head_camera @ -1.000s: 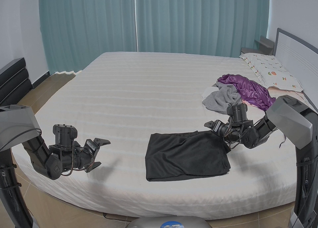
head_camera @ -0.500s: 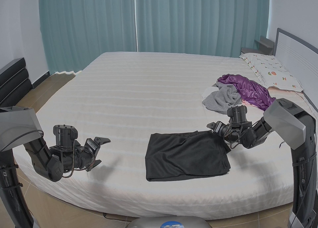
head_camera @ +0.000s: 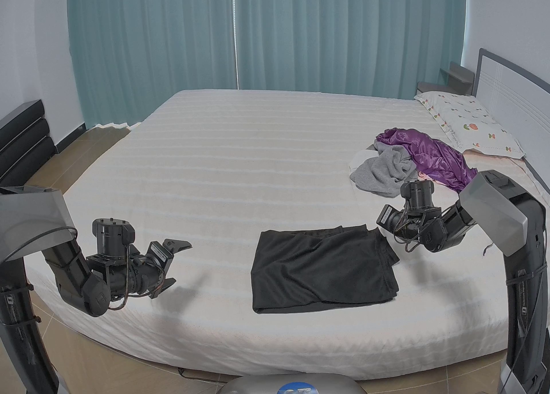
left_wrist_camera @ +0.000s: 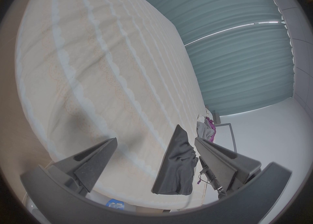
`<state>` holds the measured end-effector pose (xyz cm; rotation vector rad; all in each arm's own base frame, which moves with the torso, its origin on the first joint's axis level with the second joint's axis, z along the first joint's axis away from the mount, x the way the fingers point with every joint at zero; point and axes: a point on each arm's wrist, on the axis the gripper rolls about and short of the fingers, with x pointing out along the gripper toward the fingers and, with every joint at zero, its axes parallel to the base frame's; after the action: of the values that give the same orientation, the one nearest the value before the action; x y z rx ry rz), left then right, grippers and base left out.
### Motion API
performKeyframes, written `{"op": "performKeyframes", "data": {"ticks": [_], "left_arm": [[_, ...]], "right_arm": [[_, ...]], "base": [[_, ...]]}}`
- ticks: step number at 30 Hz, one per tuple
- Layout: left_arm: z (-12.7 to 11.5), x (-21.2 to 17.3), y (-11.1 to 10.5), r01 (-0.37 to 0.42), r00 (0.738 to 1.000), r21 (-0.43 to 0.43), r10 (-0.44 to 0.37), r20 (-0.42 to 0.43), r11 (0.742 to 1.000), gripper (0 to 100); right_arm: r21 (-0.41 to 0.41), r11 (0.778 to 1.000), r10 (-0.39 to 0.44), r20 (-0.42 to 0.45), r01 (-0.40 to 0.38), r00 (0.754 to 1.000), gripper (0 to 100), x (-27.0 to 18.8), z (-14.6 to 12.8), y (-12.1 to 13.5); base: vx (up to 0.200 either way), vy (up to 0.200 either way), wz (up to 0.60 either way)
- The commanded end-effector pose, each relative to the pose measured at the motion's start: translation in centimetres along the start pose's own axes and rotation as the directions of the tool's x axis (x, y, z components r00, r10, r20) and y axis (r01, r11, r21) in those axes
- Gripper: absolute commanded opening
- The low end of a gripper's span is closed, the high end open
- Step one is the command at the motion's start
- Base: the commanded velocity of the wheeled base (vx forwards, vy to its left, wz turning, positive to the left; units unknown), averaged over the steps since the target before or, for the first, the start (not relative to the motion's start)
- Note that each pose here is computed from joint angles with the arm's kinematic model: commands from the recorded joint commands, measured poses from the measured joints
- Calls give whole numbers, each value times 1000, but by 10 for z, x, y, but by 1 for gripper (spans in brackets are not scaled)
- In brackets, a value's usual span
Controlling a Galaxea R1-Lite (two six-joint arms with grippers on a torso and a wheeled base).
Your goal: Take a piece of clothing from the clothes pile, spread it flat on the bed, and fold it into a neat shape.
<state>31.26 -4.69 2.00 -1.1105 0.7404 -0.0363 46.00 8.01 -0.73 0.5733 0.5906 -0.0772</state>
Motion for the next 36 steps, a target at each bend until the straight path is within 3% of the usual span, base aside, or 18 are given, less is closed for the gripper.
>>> {"op": "performKeyframes", "data": {"ticks": [1,8,9,17,20,21,27,36], "left_arm": [[0,0,1,-2,1000,0,2,-1,1000,100],[0,0,1,-2,1000,-1,2,-1,1000,100],[0,1,0,-1,1000,-1,1,0,1000,100],[0,1,0,1,1000,1,-1,0,1000,100],[0,1,0,1,1000,1,-1,0,1000,100],[0,1,0,1,1000,1,-1,0,1000,100],[0,1,0,1,1000,1,-1,0,1000,100],[0,1,0,1,1000,1,-1,0,1000,100]], "right_arm": [[11,1000,-7,12,7,1000,0,2,5,-5],[34,999,-5,9,4,1000,0,2,7,-10],[43,999,2,8,-2,1000,100,0,8,-9],[39,998,42,-7,-42,999,100,-6,5,7],[18,999,46,-40,-45,998,100,-2,-8,11],[16,999,45,-56,-45,997,0,0,-13,9],[9,1000,20,-82,-19,996,0,8,-22,-2],[37,999,11,-29,-10,1000,0,5,-2,-8]], "base": [[0,0,0],[0,0,0],[0,0,0],[0,0,0],[0,0,0],[0,0,0],[0,0,0],[0,0,0]]}}
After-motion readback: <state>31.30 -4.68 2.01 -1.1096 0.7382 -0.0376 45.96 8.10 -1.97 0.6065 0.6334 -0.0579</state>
